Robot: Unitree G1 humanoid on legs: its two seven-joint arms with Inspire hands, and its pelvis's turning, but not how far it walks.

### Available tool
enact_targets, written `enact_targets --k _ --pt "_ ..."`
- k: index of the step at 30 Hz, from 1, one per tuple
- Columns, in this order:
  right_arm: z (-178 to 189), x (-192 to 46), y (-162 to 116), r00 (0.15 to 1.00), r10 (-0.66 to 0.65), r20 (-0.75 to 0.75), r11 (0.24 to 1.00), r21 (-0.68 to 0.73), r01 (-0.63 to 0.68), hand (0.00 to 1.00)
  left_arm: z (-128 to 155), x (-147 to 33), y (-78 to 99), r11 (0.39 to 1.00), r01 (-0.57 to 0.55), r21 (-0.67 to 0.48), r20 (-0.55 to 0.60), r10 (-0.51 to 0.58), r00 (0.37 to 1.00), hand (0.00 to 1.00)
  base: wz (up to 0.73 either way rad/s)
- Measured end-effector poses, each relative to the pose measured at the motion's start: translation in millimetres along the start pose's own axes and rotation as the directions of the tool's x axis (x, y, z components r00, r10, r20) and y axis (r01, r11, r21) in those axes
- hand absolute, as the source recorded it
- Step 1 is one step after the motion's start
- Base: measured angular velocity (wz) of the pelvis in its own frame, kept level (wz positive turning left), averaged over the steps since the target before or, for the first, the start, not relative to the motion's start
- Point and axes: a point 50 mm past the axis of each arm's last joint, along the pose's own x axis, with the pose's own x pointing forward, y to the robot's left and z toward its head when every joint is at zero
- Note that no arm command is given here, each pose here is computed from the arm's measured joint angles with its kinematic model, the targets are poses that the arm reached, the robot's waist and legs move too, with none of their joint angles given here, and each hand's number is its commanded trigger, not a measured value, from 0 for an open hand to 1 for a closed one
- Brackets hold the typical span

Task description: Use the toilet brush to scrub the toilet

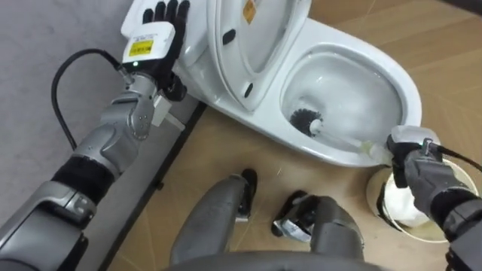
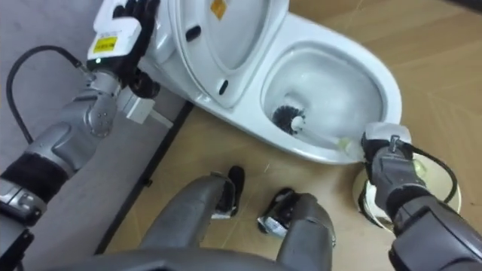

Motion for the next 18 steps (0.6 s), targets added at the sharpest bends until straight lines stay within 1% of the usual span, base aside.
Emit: enact_targets --k 1,3,7,8,10,15,16,18 --pt "-2 -1 3 1.0 0.012 0.005 1.0 -0.001 -0.012 1.0 -2 -1.0 -1.1 1.0 0.018 -0.02 -0.003 -0.018 1.0 0.0 -0.11" --pt "-5 -2 10 1.0 0.026 0.006 1.0 0.0 -0.026 1.0 -7 -3.7 -3.9 0.999 0.036 -0.021 -0.01 -0.036 0.999 0.0 -0.15" --pt "-11 -11 40 0.995 0.102 0.011 0.993 0.053 -0.103 1.0 -22 -15.2 -19.9 0.992 0.117 -0.05 -0.056 -0.12 0.991 0.0 -0.07" --pt "-13 -12 44 0.993 0.115 0.011 0.992 0.06 -0.116 1.0 -24 -17.5 -22.5 0.99 0.126 -0.056 -0.063 -0.13 0.99 0.0 -0.07" --pt "-16 -16 56 0.988 0.155 0.008 0.984 0.086 -0.155 1.0 -32 -25.6 -30.7 0.986 0.149 -0.076 -0.091 -0.155 0.984 0.0 -0.11" --pt "-12 -24 77 0.98 0.199 0.02 0.977 0.074 -0.2 1.0 -47 -45.8 -48.7 0.976 0.169 -0.139 -0.153 -0.189 0.97 0.0 -0.21" --pt "-12 -24 79 0.979 0.202 0.018 0.976 0.073 -0.203 1.0 -49 -48.6 -50.6 0.975 0.171 -0.142 -0.16 -0.193 0.968 0.0 -0.23" --pt "-13 -29 90 0.973 0.232 0.011 0.969 0.087 -0.232 1.0 -59 -61.7 -59.1 0.974 0.185 -0.133 -0.192 -0.208 0.959 0.0 -0.27"
